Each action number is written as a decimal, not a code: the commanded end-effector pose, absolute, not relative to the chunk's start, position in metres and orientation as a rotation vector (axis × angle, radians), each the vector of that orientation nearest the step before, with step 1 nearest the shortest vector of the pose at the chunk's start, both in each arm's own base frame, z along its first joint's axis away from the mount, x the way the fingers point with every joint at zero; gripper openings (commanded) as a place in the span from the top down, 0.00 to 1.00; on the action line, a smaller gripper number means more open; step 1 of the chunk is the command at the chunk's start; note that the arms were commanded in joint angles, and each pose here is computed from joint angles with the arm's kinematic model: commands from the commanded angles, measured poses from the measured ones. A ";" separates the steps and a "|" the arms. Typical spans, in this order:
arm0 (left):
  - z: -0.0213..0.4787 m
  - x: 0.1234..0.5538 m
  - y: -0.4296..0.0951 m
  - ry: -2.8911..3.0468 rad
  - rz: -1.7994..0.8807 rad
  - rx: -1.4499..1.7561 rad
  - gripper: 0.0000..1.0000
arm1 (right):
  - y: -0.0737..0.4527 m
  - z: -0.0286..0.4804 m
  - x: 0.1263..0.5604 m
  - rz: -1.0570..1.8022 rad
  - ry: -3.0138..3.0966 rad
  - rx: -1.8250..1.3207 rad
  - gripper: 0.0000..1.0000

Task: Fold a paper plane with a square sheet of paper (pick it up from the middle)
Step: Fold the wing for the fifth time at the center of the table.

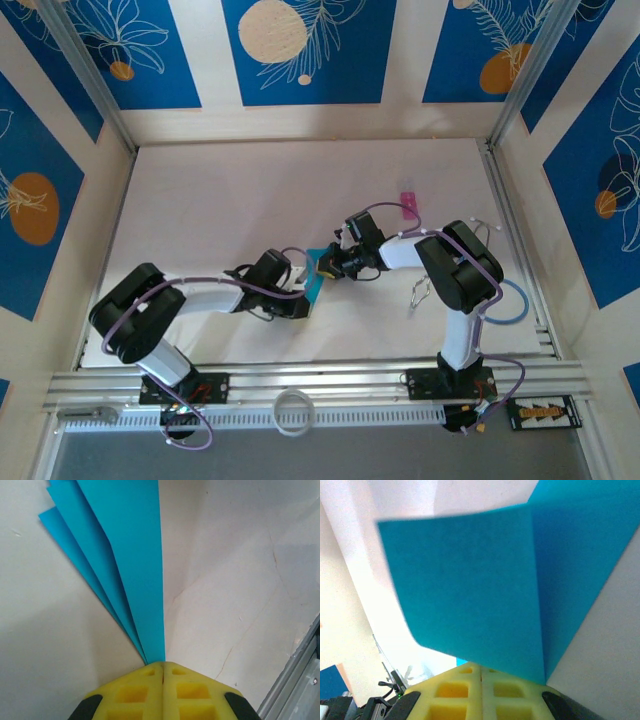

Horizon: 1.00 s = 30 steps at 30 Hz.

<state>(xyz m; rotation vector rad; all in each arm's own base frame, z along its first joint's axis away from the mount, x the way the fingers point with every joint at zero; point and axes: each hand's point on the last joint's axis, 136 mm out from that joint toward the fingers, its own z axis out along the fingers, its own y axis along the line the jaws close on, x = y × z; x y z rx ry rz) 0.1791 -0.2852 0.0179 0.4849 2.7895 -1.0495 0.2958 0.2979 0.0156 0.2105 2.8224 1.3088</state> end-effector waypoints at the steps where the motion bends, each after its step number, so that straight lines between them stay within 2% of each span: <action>1: 0.000 0.139 -0.265 2.946 -0.988 0.581 0.98 | 0.273 -0.024 0.273 1.107 2.977 0.351 0.94; 5: 0.000 0.134 -0.263 2.949 -0.951 0.632 0.98 | 0.272 -0.025 0.272 1.103 2.981 0.353 0.94; 10: 0.017 0.137 -0.273 2.870 -1.029 0.642 0.97 | 0.272 -0.026 0.272 1.103 2.980 0.355 0.94; 19: 0.091 0.192 -0.276 2.548 -1.084 0.450 0.91 | 0.273 -0.026 0.271 1.111 2.980 0.353 0.94; 24: 0.095 0.223 -0.290 2.533 -1.149 0.377 0.91 | 0.276 -0.026 0.272 1.123 2.980 0.357 0.94; 30: 0.080 0.247 -0.314 2.564 -1.181 0.339 0.96 | 0.276 -0.025 0.271 1.124 2.979 0.354 0.94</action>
